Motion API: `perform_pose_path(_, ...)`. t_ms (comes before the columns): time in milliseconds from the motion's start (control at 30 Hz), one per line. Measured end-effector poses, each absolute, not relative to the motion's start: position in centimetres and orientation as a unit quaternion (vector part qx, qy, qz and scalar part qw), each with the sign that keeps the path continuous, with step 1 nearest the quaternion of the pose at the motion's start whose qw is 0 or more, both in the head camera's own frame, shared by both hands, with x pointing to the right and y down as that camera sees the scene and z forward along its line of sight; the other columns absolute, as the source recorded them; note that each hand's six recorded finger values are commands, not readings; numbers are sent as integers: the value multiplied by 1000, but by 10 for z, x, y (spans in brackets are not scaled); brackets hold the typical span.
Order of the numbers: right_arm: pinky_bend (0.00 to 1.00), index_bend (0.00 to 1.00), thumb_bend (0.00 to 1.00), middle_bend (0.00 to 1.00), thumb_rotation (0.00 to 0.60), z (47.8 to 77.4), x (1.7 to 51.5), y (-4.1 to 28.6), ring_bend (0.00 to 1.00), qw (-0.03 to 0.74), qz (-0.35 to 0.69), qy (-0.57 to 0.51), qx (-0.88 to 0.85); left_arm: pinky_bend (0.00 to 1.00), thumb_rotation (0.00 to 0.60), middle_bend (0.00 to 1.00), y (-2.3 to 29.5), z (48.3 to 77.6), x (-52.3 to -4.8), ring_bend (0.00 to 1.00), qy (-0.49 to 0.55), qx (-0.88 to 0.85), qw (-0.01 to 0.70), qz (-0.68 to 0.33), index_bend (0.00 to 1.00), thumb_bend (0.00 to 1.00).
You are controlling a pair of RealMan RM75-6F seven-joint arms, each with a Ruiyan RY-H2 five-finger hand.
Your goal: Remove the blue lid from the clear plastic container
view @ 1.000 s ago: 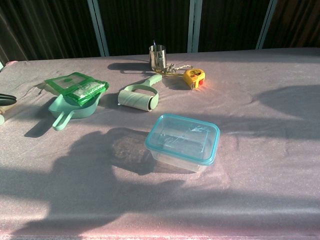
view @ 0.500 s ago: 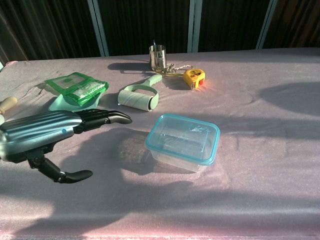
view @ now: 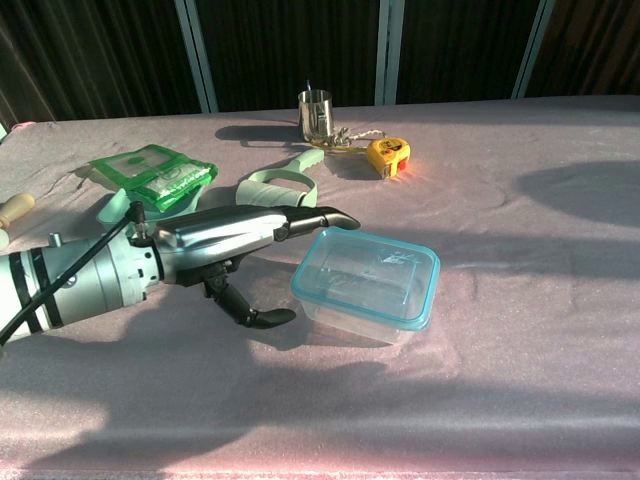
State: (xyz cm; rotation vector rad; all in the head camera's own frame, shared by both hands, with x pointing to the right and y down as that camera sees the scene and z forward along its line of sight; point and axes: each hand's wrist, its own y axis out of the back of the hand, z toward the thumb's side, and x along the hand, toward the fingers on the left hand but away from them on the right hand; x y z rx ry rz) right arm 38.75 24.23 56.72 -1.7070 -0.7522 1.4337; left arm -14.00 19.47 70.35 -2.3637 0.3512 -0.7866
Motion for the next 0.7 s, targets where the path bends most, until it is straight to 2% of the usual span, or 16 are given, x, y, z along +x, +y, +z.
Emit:
perform_pose_path(400,0,0,50,0,600,569,387,243,0,374,563,-290,-678,0,600,0,185,724,-120,0,131,-886,308,-319,0,305)
perform_pose_path(700,0,0,50,0,600,571,387,244,0,370,567,-284,-679,0,600,0,183,726,-110,0,131,-884,319,-315,0,302)
